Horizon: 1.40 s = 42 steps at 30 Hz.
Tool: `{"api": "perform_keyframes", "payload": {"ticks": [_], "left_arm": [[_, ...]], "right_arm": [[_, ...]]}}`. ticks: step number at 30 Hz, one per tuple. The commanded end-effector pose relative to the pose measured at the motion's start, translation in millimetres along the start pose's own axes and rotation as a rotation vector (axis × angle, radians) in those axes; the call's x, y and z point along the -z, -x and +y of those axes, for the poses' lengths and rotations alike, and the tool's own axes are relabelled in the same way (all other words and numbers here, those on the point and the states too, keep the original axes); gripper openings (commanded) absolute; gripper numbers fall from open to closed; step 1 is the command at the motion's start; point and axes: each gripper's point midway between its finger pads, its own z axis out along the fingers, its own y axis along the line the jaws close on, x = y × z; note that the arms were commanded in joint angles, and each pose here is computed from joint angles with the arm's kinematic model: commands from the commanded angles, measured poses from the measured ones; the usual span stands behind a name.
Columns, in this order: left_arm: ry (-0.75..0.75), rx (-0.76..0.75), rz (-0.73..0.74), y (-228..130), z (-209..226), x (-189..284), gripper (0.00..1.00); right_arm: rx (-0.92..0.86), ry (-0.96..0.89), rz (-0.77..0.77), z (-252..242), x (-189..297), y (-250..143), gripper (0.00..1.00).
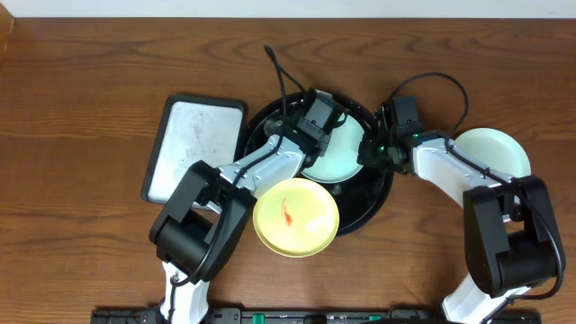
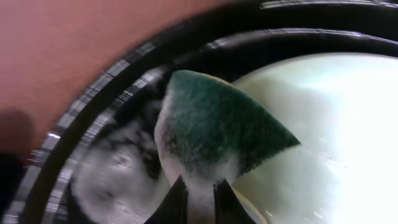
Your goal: Clean dirty plates on tray and stack at the side
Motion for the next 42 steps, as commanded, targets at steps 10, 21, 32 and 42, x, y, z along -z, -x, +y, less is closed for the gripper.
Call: {"api": "perform_keyframes", "payload": {"ticks": [10, 21, 32, 42], "left_arm": [[0.219, 0.018, -0.18, 58.6, 69.4, 63.8, 0.08], [0.209, 0.282, -0.018, 21.7, 138.2, 119.1, 0.08], [0.026, 0.625, 0.308, -68.1, 199.5, 96.2, 0.08], [0.047, 0.648, 0.318, -78.3, 221.2, 94.8, 0.08]], "right_arm": [[-0.006, -0.081, 0.03, -19.9, -6.1, -10.4, 0.01], [0.137, -0.076, 0.027, -18.1, -3.4, -8.1, 0.01], [0.385, -0.185, -0.146, 13.6, 74.2, 56.2, 0.01], [0.734, -0.603, -0.389, 56.4, 161.0, 100.8, 0.01]]}}
